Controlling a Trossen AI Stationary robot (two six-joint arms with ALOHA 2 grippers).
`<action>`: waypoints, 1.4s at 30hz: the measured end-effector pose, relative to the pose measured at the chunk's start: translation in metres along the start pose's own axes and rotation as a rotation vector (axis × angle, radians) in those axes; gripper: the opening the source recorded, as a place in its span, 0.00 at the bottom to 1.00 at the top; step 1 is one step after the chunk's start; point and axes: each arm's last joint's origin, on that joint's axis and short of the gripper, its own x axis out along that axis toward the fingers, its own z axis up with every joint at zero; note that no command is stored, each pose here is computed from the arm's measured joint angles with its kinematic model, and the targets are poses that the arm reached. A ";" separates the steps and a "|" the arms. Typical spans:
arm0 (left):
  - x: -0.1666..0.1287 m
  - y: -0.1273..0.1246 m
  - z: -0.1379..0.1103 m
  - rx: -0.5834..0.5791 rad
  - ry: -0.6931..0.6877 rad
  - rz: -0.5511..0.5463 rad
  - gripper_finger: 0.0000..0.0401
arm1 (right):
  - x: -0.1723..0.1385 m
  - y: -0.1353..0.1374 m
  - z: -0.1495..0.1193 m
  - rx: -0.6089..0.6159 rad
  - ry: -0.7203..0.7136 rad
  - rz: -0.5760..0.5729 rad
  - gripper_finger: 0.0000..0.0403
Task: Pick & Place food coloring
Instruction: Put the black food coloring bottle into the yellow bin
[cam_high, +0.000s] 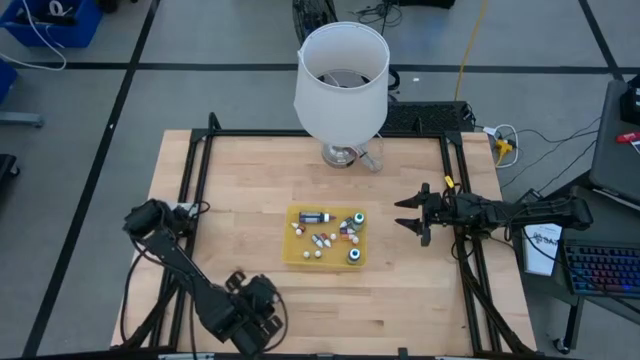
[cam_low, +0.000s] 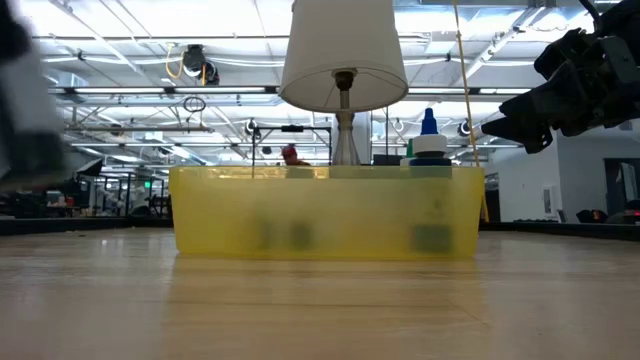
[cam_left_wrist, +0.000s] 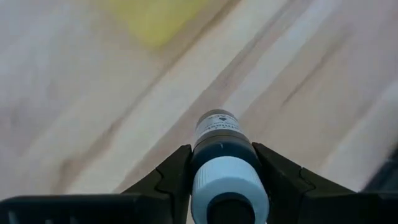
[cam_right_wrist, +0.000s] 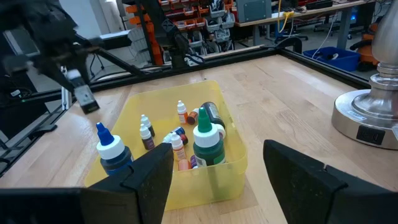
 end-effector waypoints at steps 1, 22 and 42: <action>-0.006 -0.003 0.007 0.020 -0.014 -0.015 0.37 | 0.000 0.000 0.000 0.000 0.000 0.000 0.59; -0.132 -0.030 0.196 0.527 -0.861 -0.104 0.37 | 0.000 0.000 0.000 0.000 0.000 0.000 0.59; -0.057 0.055 0.173 0.334 -1.042 -0.305 0.36 | 0.000 0.000 0.000 0.000 0.004 -0.001 0.59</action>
